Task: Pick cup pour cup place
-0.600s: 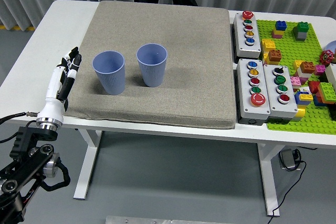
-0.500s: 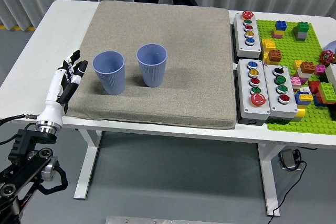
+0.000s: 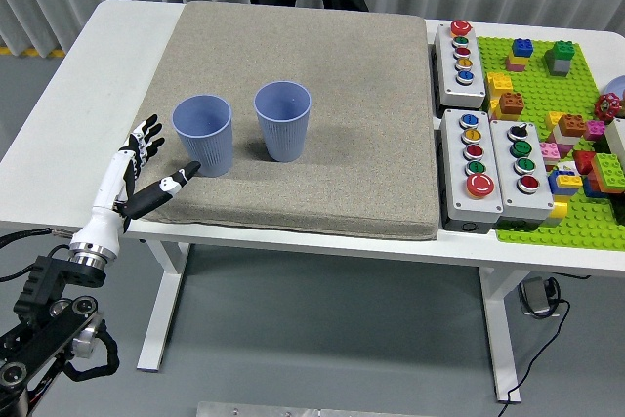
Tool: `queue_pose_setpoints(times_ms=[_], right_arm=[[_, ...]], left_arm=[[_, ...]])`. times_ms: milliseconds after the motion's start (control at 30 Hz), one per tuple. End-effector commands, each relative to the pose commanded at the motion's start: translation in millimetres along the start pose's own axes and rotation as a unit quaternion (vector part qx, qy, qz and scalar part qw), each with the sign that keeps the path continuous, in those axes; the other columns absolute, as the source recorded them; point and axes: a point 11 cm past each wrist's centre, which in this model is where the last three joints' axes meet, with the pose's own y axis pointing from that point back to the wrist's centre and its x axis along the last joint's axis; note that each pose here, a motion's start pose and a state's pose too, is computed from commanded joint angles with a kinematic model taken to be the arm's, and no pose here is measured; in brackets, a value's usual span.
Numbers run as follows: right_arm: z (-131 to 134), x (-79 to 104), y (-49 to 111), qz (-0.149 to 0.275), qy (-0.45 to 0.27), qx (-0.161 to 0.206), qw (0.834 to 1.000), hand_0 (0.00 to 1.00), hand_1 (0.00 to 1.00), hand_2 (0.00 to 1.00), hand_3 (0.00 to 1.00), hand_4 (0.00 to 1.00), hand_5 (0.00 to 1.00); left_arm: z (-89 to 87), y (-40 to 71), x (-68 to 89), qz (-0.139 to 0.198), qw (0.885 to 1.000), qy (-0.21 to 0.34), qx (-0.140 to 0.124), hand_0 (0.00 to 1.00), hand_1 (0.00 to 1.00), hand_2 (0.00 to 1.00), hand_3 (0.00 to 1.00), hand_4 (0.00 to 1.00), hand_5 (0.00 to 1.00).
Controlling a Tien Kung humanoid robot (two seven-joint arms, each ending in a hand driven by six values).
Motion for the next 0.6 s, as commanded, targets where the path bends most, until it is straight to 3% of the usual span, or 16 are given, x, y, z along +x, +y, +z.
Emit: queue_pose_setpoints(times_ms=[33,433,600], right_arm=[[0,-0.2,0.1,0.0,0.0,0.0,1.0,0.7,0.64,0.601,0.597,0.002,0.282],[-1,-0.8,0.2,0.0,-0.001,0.0,1.0,0.701,0.639,0.601,0.597,0.002,0.288],[-2,-1.0,0.4,0.0,-0.001,0.001,1.0,0.701,0.639,0.601,0.597,0.002,0.288]], left_arm=[[-1.2,-0.8,-2.2,-0.003,1.0,0.0,0.002,0.94,0.945,0.998,0.998,0.901,0.274],[-3.5,-8.5,-15.6,-0.013,1.0,-0.002,0.008,0.941,0.942,0.998,0.998,0.901,0.277],[1.8,-19.6,-15.9,-0.008,1.0,0.009,0.001,0.941,0.942,0.998,0.998,0.901,0.277]])
